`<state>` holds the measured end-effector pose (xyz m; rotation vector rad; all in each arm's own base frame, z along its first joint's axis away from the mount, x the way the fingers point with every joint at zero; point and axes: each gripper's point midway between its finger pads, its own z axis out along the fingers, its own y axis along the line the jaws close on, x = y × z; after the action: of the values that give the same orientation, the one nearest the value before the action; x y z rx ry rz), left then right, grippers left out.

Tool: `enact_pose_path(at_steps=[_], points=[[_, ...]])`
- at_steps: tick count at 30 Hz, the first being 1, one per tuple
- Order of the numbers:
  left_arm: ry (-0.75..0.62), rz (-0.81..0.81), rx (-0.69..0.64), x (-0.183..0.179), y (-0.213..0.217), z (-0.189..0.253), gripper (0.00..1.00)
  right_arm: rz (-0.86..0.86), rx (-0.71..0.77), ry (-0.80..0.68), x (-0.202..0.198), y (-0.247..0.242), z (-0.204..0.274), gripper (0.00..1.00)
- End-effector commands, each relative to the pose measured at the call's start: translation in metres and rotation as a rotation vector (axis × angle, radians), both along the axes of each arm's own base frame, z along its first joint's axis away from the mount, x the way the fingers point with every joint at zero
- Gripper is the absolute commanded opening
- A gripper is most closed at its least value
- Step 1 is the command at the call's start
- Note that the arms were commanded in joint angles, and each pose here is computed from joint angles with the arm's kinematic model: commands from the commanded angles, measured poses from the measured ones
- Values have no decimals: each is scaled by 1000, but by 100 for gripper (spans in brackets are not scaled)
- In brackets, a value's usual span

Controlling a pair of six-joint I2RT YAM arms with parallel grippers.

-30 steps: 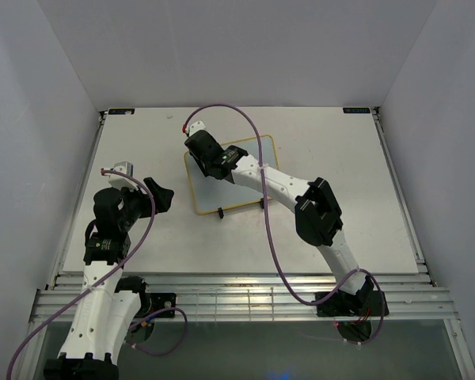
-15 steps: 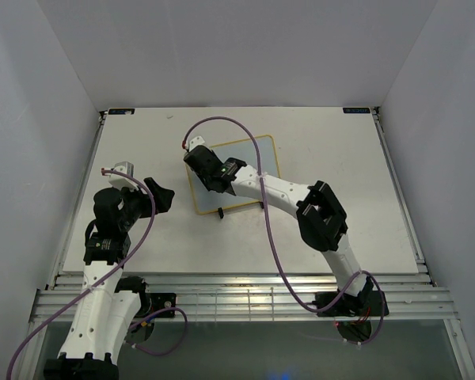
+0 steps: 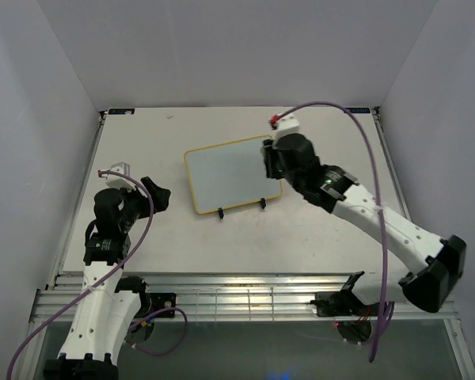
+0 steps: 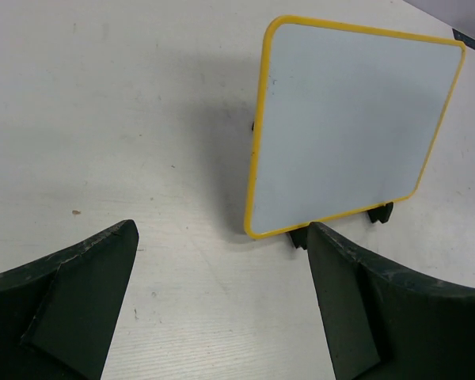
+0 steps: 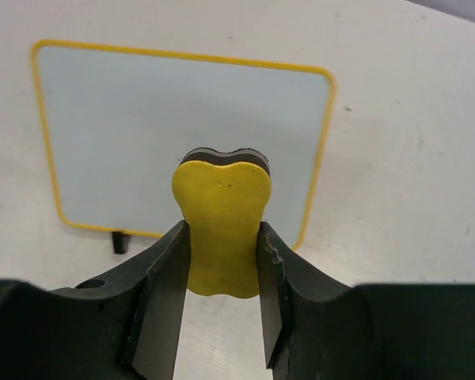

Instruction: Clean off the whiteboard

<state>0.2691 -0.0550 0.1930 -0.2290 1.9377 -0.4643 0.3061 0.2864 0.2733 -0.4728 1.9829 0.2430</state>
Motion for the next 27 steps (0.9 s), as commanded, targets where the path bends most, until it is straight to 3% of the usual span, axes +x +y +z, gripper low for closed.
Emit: enact_pose_path(at_steps=[1, 6, 10, 14, 17, 27], points=[[-27, 92, 10, 1, 14, 14, 98, -142, 11, 148, 9, -75, -62, 28], [-36, 179, 34, -1, 30, 17, 98, -317, 22, 279, -13, -169, -125, 35], [-53, 217, 55, -2, 37, 21, 98, -387, -2, 400, -30, -200, -174, 36], [-60, 212, 80, -4, 38, 23, 98, -393, -16, 495, -35, -206, -208, 39], [-50, 205, 95, -5, 38, 19, 98, -378, -14, 530, -38, -204, -220, 48], [-45, 160, 92, -4, 30, 18, 98, -356, 16, 556, -46, -198, -221, 67]])
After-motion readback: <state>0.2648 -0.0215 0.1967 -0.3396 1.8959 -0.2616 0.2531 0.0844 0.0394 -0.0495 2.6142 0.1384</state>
